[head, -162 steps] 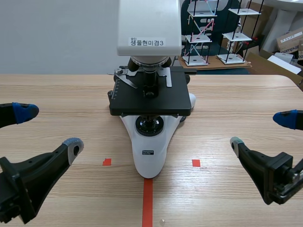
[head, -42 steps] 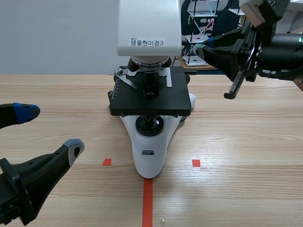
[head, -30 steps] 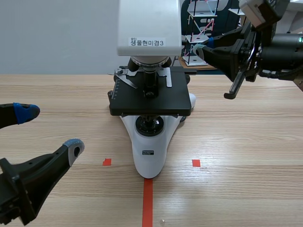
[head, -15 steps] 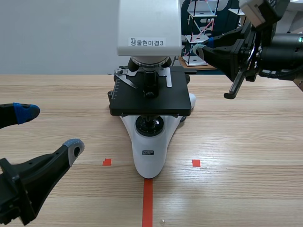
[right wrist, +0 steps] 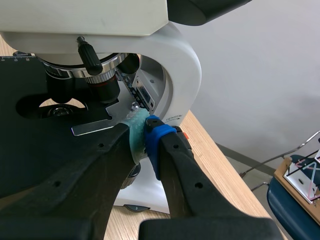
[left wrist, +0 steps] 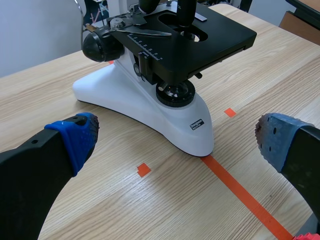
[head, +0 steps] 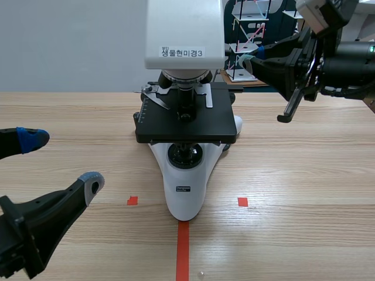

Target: Point at the revolving nosepiece

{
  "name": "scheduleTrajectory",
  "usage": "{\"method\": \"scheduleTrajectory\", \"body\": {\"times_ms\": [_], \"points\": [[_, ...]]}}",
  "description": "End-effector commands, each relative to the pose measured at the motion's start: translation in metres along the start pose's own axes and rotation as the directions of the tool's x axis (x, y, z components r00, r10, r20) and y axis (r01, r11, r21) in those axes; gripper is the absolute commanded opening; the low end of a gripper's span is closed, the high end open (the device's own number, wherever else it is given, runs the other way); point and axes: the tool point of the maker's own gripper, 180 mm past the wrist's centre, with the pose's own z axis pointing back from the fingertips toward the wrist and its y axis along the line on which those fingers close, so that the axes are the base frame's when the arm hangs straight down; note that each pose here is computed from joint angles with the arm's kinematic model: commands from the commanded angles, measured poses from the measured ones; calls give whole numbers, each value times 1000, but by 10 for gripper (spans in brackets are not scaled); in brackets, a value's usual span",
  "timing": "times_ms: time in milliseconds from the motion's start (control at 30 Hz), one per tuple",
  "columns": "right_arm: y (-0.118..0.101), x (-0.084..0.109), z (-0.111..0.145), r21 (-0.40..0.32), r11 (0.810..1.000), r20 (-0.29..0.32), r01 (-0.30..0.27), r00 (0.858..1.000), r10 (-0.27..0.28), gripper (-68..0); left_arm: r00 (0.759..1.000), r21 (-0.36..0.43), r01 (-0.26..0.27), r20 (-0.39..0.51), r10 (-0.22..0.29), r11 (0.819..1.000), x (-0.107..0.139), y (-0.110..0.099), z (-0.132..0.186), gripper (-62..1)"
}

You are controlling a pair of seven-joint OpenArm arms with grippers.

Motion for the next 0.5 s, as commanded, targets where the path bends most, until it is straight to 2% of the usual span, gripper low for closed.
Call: {"method": "scheduleTrajectory", "body": {"times_ms": [0, 467], "points": [[-9, 13, 1, -10, 1000, 39, -16, 999, 17, -667, 999, -8, -1, 32, 2, 1000, 8, -3, -1, 14], [-9, 14, 1, -10, 1000, 43, -16, 999, 17, -667, 999, -8, -1, 32, 2, 1000, 8, -3, -1, 14]]}}
